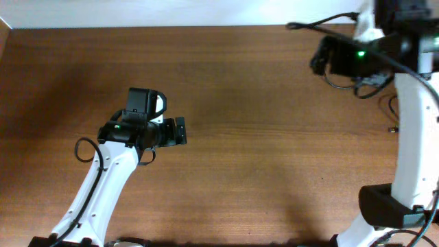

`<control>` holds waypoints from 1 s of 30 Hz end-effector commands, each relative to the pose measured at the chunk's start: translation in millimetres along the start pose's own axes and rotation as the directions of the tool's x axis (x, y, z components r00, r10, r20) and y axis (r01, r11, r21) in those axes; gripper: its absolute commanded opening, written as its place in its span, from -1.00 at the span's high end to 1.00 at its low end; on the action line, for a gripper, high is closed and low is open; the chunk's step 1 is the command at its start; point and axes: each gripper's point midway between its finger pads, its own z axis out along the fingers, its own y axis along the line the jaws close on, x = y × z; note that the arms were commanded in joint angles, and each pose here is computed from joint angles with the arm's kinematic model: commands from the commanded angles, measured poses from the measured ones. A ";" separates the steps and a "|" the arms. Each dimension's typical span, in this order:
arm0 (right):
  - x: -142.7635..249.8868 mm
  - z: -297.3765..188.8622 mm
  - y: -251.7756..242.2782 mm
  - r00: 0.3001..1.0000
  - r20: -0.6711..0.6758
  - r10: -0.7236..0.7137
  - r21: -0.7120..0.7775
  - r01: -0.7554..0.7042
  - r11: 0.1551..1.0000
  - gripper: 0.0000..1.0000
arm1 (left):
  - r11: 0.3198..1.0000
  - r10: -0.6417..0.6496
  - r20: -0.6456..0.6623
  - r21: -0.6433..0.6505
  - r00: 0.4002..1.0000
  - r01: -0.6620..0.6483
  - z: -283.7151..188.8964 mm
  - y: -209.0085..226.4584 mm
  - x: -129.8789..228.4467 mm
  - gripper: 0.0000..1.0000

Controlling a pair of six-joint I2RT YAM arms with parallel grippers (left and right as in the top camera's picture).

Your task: Untangle cables

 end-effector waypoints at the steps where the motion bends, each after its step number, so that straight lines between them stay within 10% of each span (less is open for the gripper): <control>1: 25.2 15.9 27.3 0.991 -0.079 -0.105 0.002 0.105 0.994 -0.98 | 1.000 0.018 0.028 -0.001 0.999 -0.018 -6.2 -0.9 -7.4 -0.98; 11: 101.1 109.8 21.0 0.907 -0.411 -0.093 0.018 0.111 0.994 -0.98 | 1.000 0.018 0.028 -0.001 0.999 -0.018 -6.2 -0.9 -7.4 -0.98; 30: 95.4 119.2 22.9 0.918 -0.384 -0.100 0.007 0.111 0.994 -0.98 | 1.000 0.018 0.028 -0.001 0.999 -0.018 -6.2 -0.9 -7.4 -0.98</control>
